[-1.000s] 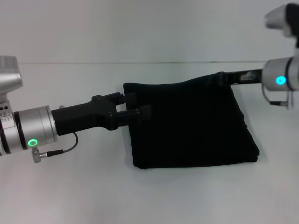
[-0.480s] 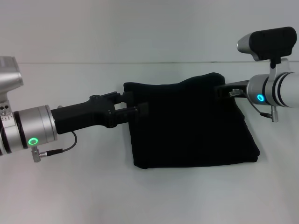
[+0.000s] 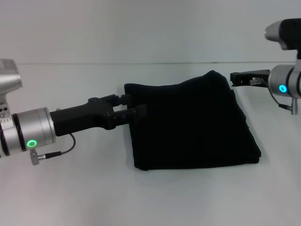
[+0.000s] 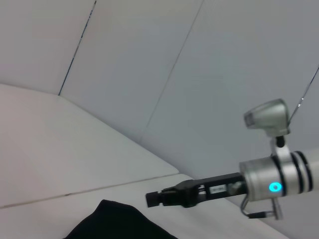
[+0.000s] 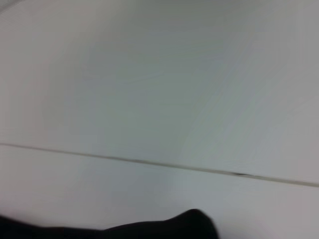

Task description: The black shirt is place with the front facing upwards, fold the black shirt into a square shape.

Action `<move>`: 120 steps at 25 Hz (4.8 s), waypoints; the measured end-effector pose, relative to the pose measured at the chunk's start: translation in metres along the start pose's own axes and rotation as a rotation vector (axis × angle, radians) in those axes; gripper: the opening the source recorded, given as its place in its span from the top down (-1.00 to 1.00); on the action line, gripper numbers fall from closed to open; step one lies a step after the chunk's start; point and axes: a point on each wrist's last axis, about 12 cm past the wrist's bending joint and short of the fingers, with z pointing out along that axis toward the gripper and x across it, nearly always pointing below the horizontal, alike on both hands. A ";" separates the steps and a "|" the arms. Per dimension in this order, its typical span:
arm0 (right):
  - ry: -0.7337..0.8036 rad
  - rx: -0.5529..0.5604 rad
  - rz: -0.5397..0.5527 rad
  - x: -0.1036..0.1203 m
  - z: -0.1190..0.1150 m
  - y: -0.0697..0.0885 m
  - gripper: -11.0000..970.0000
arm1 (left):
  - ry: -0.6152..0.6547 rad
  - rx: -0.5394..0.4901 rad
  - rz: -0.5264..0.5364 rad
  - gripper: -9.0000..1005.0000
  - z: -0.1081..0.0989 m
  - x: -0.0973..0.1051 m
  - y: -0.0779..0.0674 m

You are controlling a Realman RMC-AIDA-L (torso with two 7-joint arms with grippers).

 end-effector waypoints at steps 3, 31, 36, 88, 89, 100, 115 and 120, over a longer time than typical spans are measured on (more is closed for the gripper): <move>0.038 -0.135 -0.018 0.002 -0.013 0.003 0.92 | 0.004 0.004 -0.012 -0.54 -0.005 0.001 0.000; 0.324 -0.382 -0.217 0.031 -0.031 0.025 0.80 | -0.007 0.025 -0.016 -0.55 -0.023 0.010 -0.004; 0.301 -0.364 -0.191 0.033 -0.035 0.016 0.77 | -0.005 0.018 -0.014 -0.55 -0.022 0.009 -0.003; -0.073 -0.526 0.083 0.102 -0.164 -0.057 -0.89 | 0.302 0.284 0.315 -0.78 -0.011 -0.053 -0.024; -0.069 -0.527 0.080 0.100 -0.167 -0.057 -0.89 | 0.325 0.285 0.317 -0.77 -0.007 -0.052 -0.025; 0.061 -0.309 0.034 0.063 -0.172 -0.075 -0.88 | 0.398 0.236 0.268 -0.77 0.016 -0.039 -0.026; 0.175 -0.242 -0.051 0.044 -0.149 -0.069 -0.88 | 0.432 0.125 0.204 -0.77 0.027 -0.040 -0.018; 0.178 -0.244 -0.053 0.045 -0.148 -0.069 -0.88 | 0.429 0.122 0.205 -0.77 0.027 -0.041 -0.017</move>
